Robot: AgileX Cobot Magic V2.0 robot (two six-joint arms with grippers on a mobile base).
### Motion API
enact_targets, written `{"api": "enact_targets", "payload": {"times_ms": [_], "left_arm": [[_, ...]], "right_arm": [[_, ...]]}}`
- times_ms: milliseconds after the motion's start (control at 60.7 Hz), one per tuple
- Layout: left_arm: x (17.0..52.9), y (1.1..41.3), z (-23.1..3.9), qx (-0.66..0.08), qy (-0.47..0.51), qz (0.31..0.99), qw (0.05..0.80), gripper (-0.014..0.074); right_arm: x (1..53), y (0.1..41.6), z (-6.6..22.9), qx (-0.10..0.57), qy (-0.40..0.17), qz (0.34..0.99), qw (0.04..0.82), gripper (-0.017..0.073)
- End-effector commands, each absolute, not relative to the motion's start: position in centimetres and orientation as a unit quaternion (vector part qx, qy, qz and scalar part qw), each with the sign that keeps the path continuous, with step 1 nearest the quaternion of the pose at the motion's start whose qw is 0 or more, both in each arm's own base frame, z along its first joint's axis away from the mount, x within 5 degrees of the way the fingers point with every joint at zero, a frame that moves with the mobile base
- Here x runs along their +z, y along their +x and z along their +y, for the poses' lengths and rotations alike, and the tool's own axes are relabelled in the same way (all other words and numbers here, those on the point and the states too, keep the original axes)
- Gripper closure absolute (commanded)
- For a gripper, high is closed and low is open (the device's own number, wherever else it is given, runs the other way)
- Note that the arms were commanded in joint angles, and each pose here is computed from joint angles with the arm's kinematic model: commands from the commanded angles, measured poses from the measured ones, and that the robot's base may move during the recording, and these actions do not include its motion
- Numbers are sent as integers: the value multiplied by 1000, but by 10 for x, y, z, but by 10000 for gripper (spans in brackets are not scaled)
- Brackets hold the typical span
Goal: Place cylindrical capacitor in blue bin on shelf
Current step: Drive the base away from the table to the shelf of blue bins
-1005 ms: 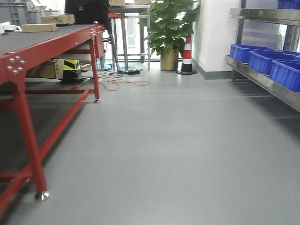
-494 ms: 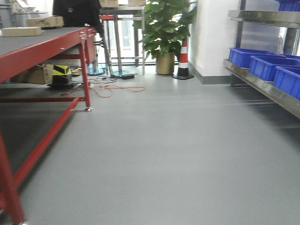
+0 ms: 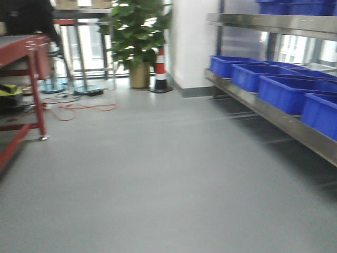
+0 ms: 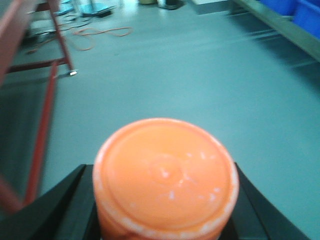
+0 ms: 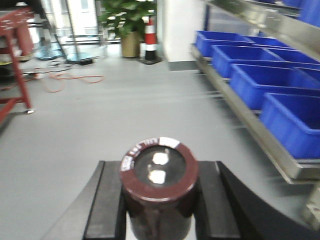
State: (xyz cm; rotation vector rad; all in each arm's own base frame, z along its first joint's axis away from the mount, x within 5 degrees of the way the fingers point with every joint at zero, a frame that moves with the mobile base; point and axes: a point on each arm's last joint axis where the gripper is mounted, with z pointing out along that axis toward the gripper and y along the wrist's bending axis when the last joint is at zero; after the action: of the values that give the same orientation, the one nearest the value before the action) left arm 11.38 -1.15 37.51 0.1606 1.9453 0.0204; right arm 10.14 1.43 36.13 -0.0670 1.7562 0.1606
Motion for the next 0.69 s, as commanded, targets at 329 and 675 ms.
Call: {"api": "enact_targets", "payload": {"times_ms": [329,675], "left_arm": [[377,114,-12,7,67,818,571,704],[377,114,-12,7,67,818,571,704]], "right_arm": [[363,101,14,64,-31,760,646,717],[363,101,14,64,-31,760,646,717]]}}
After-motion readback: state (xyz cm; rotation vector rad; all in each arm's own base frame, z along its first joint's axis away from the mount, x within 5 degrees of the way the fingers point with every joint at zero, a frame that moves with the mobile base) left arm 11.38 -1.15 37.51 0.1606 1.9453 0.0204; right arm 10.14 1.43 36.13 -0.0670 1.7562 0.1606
